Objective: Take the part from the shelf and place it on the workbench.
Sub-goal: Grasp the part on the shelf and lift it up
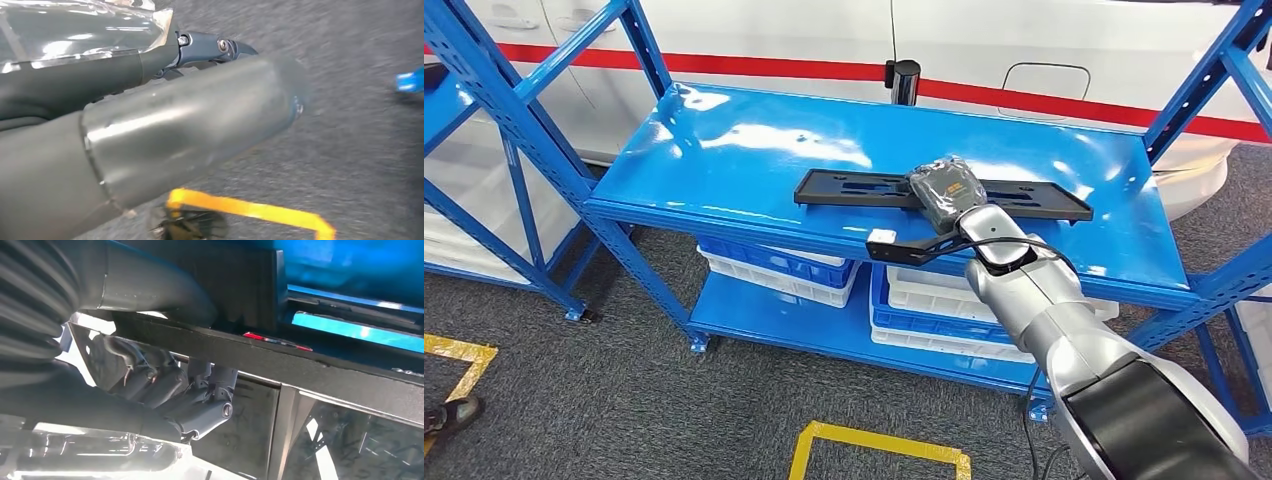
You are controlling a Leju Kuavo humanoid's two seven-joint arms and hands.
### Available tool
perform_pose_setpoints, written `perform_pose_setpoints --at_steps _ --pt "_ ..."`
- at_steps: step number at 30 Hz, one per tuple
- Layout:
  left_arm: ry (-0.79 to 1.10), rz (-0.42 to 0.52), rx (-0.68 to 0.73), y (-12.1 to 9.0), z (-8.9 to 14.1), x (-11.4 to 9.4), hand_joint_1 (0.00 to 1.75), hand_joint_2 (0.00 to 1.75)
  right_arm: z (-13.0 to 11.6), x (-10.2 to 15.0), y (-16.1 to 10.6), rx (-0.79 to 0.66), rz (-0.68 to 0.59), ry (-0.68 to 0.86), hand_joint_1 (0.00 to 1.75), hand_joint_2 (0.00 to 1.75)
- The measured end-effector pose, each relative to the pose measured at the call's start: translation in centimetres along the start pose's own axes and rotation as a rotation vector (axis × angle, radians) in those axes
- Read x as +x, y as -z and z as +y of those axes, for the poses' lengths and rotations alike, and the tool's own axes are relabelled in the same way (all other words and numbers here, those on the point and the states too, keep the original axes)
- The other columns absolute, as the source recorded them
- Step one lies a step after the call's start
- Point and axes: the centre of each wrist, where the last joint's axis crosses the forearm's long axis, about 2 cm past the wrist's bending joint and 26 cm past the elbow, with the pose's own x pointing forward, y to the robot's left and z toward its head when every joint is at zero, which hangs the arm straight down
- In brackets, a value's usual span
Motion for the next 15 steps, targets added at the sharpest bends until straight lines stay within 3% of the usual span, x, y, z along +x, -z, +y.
perform_pose_setpoints --at_steps 3,6,15 --pt "-0.011 -0.064 -0.014 0.0 0.0 0.0 0.0 0.0 -0.1 -0.7 -0.2 -0.016 0.0 0.014 1.75 1.75" --pt "-0.024 -0.064 -0.011 0.0 -0.1 0.0 0.0 0.0 -0.6 -1.9 -0.2 -0.054 -0.013 0.068 1.75 1.75" --pt "-0.04 -0.054 0.014 0.0 0.1 -0.1 0.0 0.0 -5.3 -6.1 0.0 -0.22 0.007 0.128 1.75 1.75"
